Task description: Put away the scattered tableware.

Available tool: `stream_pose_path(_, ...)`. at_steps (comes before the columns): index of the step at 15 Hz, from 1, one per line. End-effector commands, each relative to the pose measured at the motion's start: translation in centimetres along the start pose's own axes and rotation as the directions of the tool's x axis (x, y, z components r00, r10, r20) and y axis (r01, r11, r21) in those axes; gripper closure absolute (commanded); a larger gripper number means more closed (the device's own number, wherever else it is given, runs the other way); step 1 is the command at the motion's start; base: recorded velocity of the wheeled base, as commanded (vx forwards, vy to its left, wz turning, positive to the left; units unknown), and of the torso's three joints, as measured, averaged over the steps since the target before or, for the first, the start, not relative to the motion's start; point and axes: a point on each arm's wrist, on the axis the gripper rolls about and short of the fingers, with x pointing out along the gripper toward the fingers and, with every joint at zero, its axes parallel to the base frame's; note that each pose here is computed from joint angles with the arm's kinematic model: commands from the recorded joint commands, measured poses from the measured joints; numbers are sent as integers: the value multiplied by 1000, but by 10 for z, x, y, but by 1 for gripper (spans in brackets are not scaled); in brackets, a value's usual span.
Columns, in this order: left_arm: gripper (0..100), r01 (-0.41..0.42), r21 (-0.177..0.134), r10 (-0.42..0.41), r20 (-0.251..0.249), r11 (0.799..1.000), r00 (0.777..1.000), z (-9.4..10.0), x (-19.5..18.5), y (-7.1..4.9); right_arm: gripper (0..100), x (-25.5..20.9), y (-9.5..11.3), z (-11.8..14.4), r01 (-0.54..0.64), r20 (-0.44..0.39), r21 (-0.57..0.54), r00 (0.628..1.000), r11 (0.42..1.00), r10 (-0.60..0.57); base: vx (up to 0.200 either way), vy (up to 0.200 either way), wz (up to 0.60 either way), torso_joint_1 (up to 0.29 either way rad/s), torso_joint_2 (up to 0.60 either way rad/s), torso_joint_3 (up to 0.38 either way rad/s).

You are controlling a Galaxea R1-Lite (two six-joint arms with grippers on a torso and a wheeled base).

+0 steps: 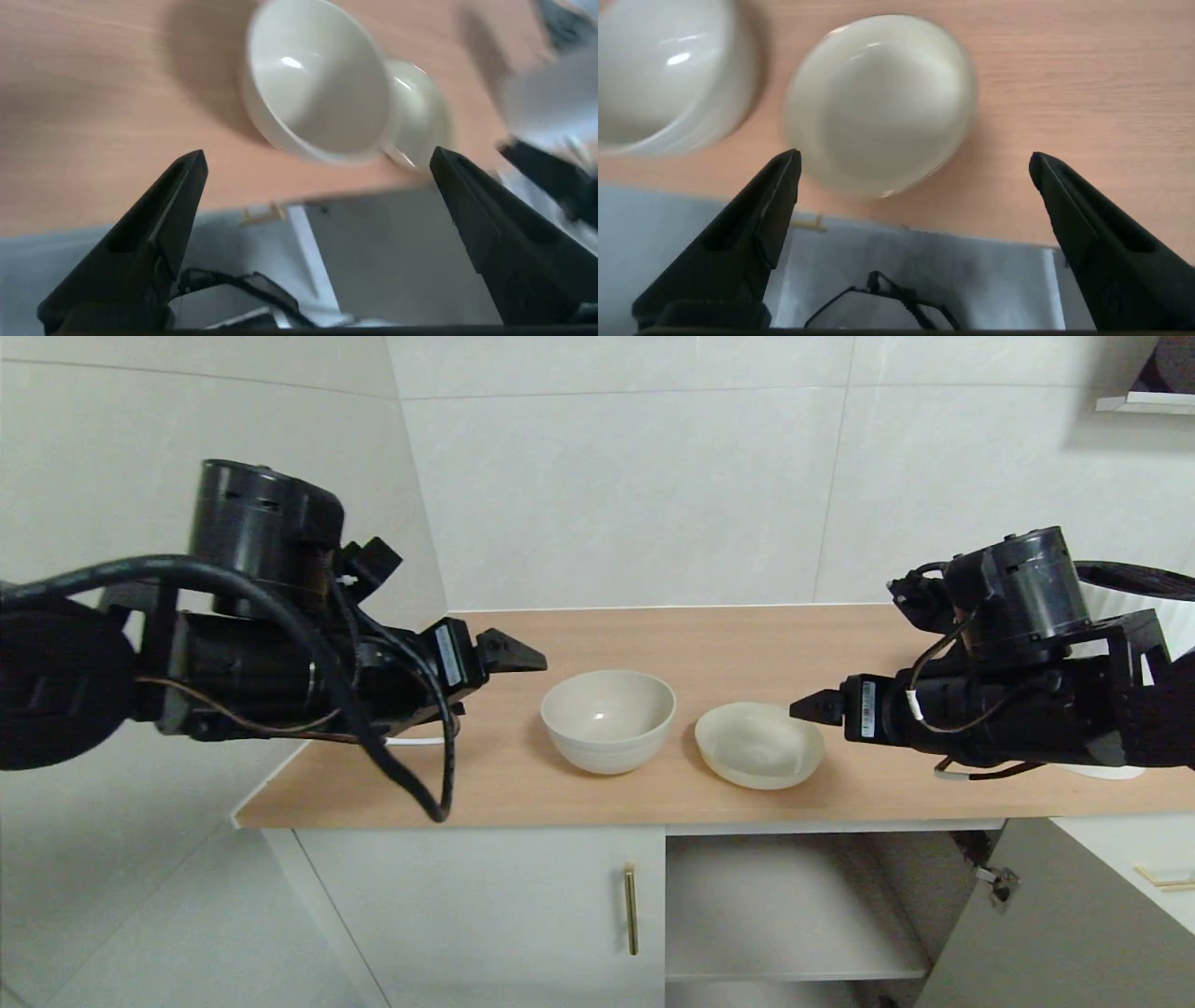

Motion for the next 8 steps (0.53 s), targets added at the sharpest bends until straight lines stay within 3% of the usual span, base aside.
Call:
stream_pose_path(1,0,-118,2,118,-37,993,992,-13,52,-2,0,14,-3,-3,33,-22,1,999,999,-33,0,0,0,0,0,0)
stream_pose_path(8,0,-136,-40,134,-52,990,990,-19,81,3,0,13,-4,-4,34,-23,1,999,999,-34,0,0,0,0,0,0)
